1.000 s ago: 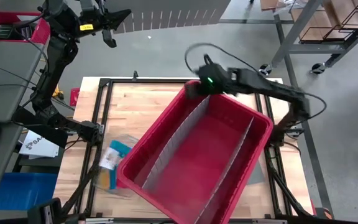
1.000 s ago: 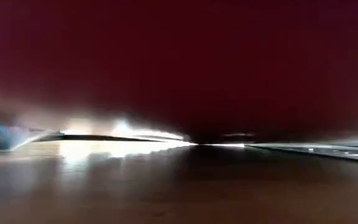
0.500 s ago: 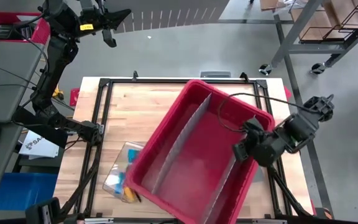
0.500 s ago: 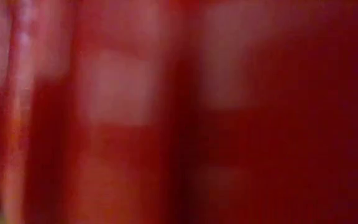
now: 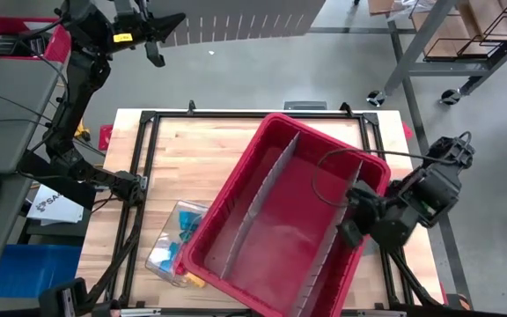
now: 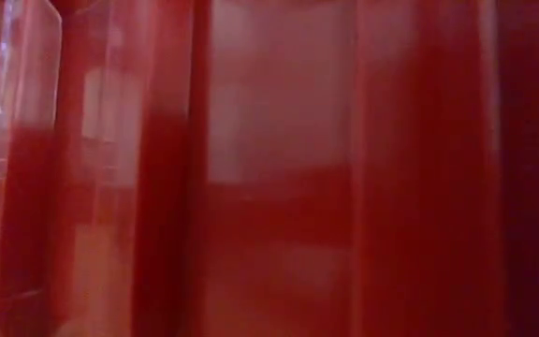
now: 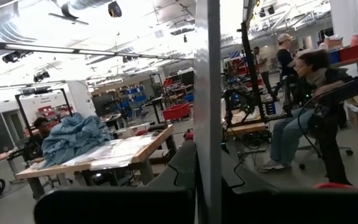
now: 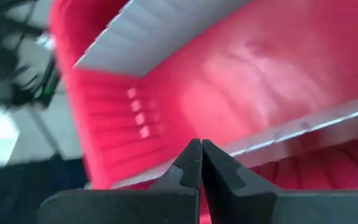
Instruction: Sort Items/Unsort Items
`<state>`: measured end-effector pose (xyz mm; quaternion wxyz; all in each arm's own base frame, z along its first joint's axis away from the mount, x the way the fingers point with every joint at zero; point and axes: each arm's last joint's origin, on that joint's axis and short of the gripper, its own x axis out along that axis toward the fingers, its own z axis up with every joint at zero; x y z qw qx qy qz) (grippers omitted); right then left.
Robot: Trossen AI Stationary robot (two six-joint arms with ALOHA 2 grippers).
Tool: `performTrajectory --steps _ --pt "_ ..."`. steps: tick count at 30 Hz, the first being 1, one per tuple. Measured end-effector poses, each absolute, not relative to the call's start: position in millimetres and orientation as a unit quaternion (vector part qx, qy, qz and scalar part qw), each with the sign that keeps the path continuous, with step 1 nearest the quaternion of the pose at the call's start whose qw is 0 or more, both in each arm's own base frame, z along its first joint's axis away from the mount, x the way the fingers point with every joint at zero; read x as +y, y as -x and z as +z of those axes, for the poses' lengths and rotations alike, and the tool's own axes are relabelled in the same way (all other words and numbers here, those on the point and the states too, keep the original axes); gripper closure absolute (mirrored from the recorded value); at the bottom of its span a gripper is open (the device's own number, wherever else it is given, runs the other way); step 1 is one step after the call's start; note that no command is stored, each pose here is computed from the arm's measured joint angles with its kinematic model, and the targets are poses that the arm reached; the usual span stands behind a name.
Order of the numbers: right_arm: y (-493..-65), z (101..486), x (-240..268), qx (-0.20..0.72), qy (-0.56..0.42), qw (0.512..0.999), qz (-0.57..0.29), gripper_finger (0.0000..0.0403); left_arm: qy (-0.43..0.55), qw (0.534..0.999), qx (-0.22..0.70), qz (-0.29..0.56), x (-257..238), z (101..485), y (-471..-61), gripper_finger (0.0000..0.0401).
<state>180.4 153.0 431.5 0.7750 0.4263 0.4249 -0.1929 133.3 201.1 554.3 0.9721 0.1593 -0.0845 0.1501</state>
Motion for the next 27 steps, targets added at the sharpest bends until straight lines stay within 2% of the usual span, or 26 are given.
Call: performTrajectory --steps 3,5,11,13,15,18,24,27 --pt "-175 437 165 0.444 -0.423 0.779 -0.127 0.0403 -0.158 0.972 -0.083 0.15 201 554 -133 0.04" --pt "-169 441 172 0.474 -0.437 0.76 -0.086 0.0403 -0.157 0.973 -0.083 0.15 201 554 -133 0.04" --pt "-141 441 195 0.596 -0.482 0.639 -0.059 0.0403 -0.155 0.973 -0.081 0.15 201 553 -134 0.04" --pt "-131 433 200 0.648 -0.47 0.588 -0.113 0.0403 -0.152 0.974 -0.079 0.15 201 553 -134 0.04" --pt "-124 421 205 0.666 -0.453 0.559 -0.197 0.0403 -0.148 0.975 -0.076 0.15 202 552 -134 0.04" --pt "-129 397 211 0.642 -0.447 0.571 -0.249 0.0403 -0.144 0.975 -0.073 0.151 202 551 -134 0.04" --pt "-156 331 195 0.623 -0.401 0.54 -0.398 0.0403 -0.149 0.975 -0.073 0.15 202 551 -134 0.04" --pt "-160 313 181 0.613 -0.396 0.529 -0.434 0.0403 -0.154 0.974 -0.074 0.151 202 552 -134 0.04"
